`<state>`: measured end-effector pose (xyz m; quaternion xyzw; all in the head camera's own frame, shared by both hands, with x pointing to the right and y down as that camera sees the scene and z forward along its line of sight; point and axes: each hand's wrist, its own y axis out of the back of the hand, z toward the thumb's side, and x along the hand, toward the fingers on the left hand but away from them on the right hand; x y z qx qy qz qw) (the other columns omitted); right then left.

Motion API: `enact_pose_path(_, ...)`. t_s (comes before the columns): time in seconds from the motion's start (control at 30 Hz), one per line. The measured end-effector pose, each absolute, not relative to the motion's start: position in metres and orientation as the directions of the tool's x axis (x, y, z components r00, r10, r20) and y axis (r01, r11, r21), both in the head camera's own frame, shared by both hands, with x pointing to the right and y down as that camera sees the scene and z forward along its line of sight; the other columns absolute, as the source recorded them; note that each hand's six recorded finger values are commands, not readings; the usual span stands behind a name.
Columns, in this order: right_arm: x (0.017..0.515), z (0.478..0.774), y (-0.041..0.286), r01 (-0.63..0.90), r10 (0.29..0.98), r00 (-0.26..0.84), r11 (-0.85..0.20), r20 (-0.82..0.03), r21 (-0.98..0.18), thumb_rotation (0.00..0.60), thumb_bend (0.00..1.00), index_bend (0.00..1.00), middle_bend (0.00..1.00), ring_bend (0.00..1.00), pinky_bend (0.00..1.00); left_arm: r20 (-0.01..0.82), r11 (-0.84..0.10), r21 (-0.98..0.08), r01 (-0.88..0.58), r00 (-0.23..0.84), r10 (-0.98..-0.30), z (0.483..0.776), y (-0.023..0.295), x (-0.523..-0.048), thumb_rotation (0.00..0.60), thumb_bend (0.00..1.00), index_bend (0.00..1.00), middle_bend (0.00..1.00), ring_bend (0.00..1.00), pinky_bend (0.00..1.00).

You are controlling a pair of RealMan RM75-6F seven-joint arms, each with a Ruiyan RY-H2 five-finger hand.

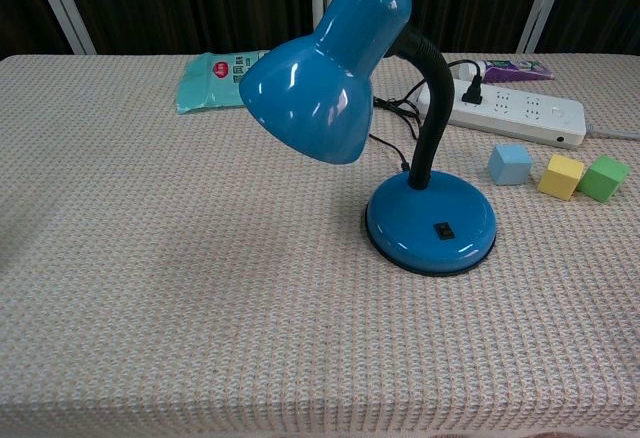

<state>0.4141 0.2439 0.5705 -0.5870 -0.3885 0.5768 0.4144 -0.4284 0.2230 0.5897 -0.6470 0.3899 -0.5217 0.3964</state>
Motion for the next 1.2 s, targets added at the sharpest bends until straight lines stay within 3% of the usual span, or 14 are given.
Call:
enact_pose_path(0.47,0.399,0.573,0.251,0.007,0.919,0.088,-0.386,-0.384,-0.922,0.600,0.05,0.00,0.00,0.00,0.00,0.348,-0.368,-0.925,-0.099,0.175,-0.921,0.582,0.224,-0.423,0.600,0.03,0.04,0.02,0.00,0.00)
enact_pose_path(0.67,0.394,0.581,0.253,0.008,0.912,0.102,-0.401,-0.398,-0.916,0.600,0.18,0.00,0.00,0.00,0.00,0.360,-0.381,-0.919,-0.102,0.182,-0.915,0.585,0.226,-0.422,0.600,0.03,0.04,0.02,0.00,0.00)
enact_pose_path(0.83,0.388,0.589,0.252,0.006,0.899,0.129,-0.423,-0.419,-0.906,0.600,0.34,0.00,0.00,0.00,0.00,0.360,-0.382,-0.919,-0.100,0.186,-0.914,0.586,0.226,-0.417,0.600,0.03,0.04,0.02,0.00,0.00)
enact_pose_path(0.9,0.385,0.592,0.251,0.007,0.892,0.143,-0.433,-0.428,-0.901,0.600,0.36,0.00,0.01,0.00,0.02,0.362,-0.384,-0.918,-0.098,0.185,-0.914,0.587,0.226,-0.417,0.600,0.03,0.04,0.02,0.00,0.00)
enact_pose_path(0.97,0.379,0.596,0.250,0.008,0.882,0.164,-0.448,-0.441,-0.894,0.600,0.34,0.00,0.11,0.06,0.09,0.365,-0.386,-0.918,-0.092,0.184,-0.912,0.588,0.226,-0.416,0.600,0.03,0.04,0.02,0.00,0.00)
enact_pose_path(1.03,0.373,0.600,0.250,0.013,0.870,0.186,-0.467,-0.457,-0.884,0.600,0.31,0.00,0.28,0.20,0.23,0.368,-0.388,-0.917,-0.088,0.185,-0.911,0.588,0.227,-0.415,0.600,0.03,0.04,0.02,0.00,0.00)
enact_pose_path(1.1,0.367,0.604,0.251,0.023,0.857,0.206,-0.487,-0.472,-0.873,0.600,0.26,0.00,0.48,0.40,0.43,0.369,-0.389,-0.917,-0.089,0.186,-0.911,0.589,0.227,-0.413,0.600,0.03,0.04,0.02,0.00,0.00)
enact_pose_path(1.2,0.354,0.612,0.252,0.036,0.834,0.247,-0.516,-0.493,-0.856,0.600,0.24,0.00,0.62,0.58,0.66,0.371,-0.391,-0.916,-0.089,0.186,-0.910,0.590,0.228,-0.413,0.600,0.03,0.04,0.02,0.00,0.00)
